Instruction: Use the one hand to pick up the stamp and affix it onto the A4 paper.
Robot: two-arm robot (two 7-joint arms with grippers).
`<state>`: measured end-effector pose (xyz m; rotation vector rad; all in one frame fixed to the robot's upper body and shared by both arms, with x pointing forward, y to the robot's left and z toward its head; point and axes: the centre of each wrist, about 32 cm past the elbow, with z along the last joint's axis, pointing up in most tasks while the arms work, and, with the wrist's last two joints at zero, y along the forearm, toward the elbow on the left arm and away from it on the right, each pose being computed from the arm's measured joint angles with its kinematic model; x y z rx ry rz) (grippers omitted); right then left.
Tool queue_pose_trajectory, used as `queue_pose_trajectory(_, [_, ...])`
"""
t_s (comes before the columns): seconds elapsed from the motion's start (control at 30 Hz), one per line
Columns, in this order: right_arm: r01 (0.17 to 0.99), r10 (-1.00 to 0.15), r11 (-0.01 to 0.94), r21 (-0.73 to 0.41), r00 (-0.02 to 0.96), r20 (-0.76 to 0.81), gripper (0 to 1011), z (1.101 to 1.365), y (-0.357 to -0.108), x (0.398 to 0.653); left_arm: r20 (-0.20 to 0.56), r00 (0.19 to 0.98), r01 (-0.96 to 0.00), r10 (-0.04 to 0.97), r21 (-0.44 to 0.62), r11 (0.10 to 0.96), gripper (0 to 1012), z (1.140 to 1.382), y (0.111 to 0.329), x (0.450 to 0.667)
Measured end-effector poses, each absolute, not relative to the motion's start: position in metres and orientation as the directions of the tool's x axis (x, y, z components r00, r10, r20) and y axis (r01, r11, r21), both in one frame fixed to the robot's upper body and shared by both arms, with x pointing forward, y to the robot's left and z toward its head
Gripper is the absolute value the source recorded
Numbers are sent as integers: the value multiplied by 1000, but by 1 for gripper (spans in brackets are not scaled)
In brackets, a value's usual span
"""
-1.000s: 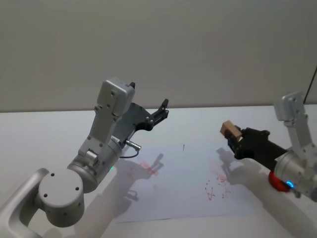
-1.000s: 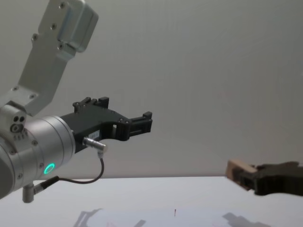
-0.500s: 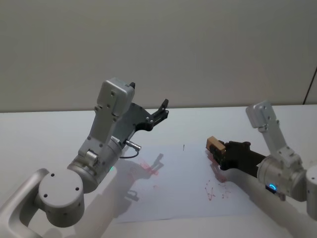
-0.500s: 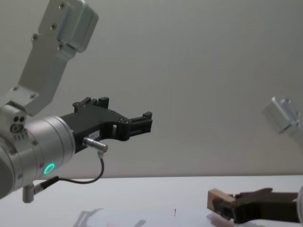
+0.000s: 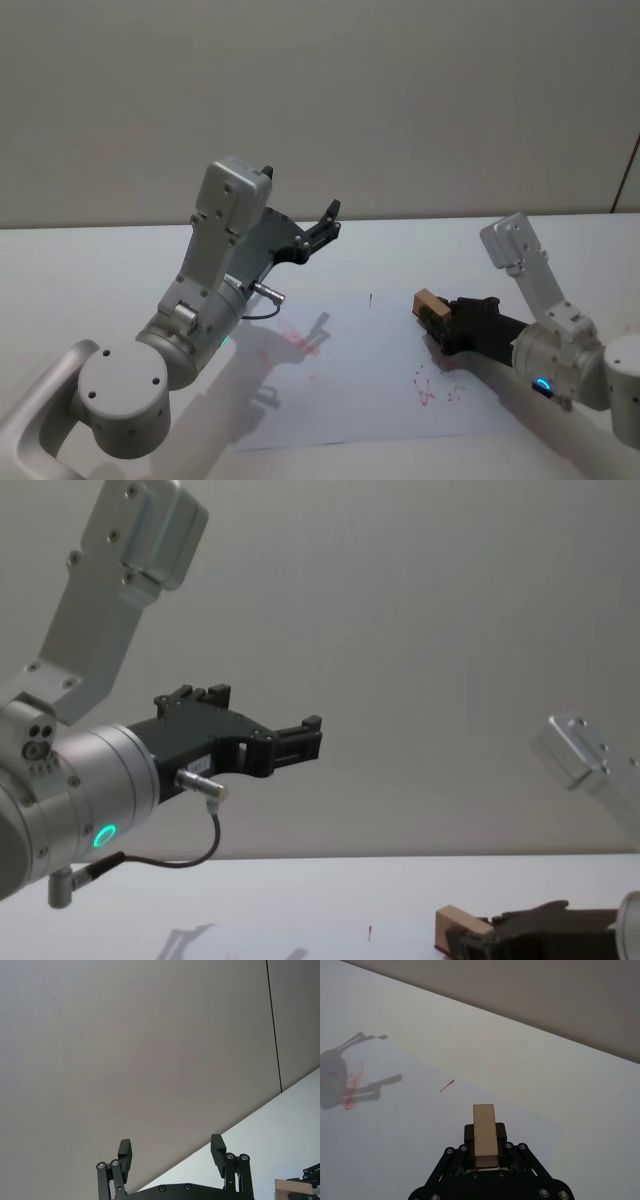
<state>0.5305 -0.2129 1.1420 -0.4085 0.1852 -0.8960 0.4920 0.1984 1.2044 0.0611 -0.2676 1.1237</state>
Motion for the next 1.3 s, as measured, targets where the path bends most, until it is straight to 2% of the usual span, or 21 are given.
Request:
queue_pose_trajectory(0.57, [731,-791,548,-406,611,31,217,1146,-210,528,242,404,-897,882,-86,434,1001,1204,198,492])
queue_pose_trajectory(1.03, [810,-819,548,-206,571,65,217,1193,-214,524,242,404,-897,882,-86,434,1001,1204,198,492])
queue_pose_trajectory(1.3, [869,-871,475,-140,486,66,217,1213,-238,499,242,404,-897,882,-86,434,1001,1204,198,492])
